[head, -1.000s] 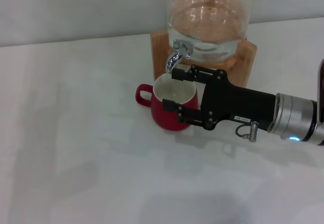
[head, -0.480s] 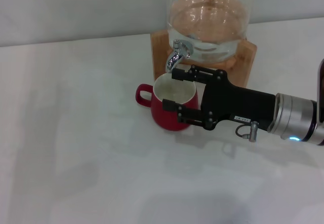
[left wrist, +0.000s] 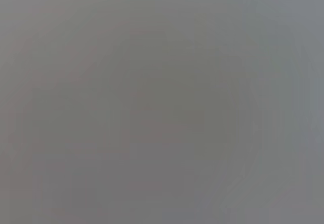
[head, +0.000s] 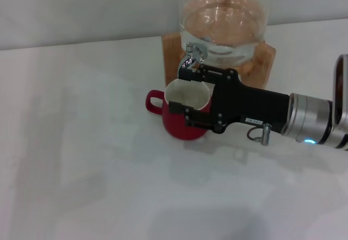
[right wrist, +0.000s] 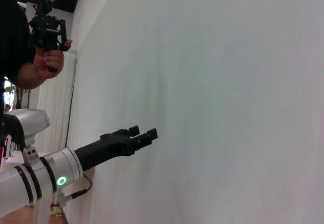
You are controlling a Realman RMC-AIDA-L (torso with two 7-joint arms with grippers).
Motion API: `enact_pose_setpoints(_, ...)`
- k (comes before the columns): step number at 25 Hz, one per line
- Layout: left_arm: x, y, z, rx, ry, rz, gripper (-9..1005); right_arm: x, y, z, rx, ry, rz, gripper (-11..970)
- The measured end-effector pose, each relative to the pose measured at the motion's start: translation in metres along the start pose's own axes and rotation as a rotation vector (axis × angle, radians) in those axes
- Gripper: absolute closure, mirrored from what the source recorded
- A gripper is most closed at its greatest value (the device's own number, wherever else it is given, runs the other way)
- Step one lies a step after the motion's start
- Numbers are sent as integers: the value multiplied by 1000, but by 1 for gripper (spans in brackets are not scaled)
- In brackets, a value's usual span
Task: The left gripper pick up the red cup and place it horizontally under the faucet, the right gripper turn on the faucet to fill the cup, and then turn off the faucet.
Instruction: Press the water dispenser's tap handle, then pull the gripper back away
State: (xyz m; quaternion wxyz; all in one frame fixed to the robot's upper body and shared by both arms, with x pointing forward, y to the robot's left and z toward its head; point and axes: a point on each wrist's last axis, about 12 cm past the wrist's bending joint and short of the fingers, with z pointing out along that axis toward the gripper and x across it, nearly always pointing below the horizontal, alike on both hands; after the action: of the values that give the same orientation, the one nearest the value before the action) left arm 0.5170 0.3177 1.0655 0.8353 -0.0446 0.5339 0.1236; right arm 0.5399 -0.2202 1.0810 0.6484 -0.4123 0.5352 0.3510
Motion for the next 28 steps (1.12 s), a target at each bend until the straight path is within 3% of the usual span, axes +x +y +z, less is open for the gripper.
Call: enact_pose_setpoints(28, 0, -1, -4, 9, -1, 2, 259, 4, -9, -7, 89, 36, -22, 286)
